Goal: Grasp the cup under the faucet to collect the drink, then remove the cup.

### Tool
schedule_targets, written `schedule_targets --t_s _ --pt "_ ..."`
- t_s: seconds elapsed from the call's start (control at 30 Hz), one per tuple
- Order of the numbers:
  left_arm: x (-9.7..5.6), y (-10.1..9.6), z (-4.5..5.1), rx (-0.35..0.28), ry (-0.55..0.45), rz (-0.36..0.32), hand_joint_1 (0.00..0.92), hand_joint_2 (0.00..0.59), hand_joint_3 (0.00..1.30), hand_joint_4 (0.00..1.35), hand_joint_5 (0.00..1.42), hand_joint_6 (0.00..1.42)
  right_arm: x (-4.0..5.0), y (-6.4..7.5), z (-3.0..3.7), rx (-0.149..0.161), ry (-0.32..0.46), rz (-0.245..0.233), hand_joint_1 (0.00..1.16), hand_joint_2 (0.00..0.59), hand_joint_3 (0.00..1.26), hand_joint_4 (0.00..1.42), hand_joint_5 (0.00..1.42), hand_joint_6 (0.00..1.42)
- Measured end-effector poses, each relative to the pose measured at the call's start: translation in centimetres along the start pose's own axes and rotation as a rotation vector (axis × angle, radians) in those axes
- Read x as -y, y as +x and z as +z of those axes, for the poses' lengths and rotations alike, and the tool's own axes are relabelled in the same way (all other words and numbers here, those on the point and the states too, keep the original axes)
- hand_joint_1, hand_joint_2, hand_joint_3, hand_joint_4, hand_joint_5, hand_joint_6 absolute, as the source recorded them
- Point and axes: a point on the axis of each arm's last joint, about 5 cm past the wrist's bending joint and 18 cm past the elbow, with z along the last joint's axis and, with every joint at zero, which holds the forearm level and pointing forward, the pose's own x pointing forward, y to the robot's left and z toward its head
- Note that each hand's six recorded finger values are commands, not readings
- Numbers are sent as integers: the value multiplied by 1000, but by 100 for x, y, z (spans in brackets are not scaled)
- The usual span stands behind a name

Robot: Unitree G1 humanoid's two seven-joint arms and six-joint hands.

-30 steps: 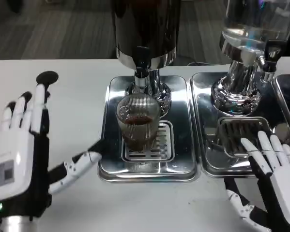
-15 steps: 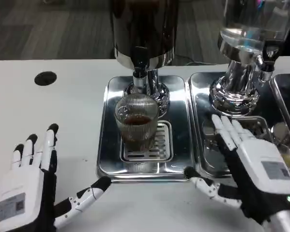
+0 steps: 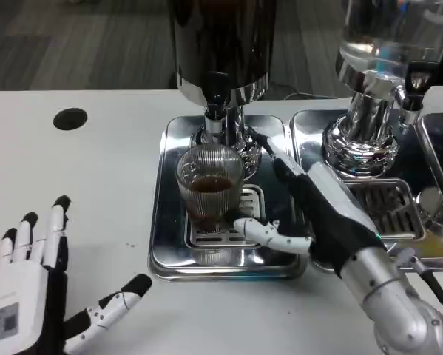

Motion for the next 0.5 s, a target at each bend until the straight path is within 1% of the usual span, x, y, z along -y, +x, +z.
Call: schedule_targets --t_s 0.1,0.2,0.27,0.37,0.5 --pt "-7 -27 -21 -15 -5 -2 0 51 0 0 0 0 5 95 13 -4 0 9 570 213 0 0 0 43" --pt "-8 -68 -40 -27 -3 -11 0 52 0 0 0 0 22 185 41 3 -4 14 569 209 0 0 0 44" --pt "-12 -76 -47 -30 -2 -11 0 53 0 0 0 0 13 208 38 -1 4 21 571 206 0 0 0 45" --pt "-26 -94 -70 -39 -2 -8 0 53 0 0 0 0 -24 237 17 -17 12 41 588 196 0 0 0 47" --pt "-40 -112 -94 -48 2 -6 0 51 0 0 0 0 -38 289 25 -20 8 54 595 194 0 0 0 49"
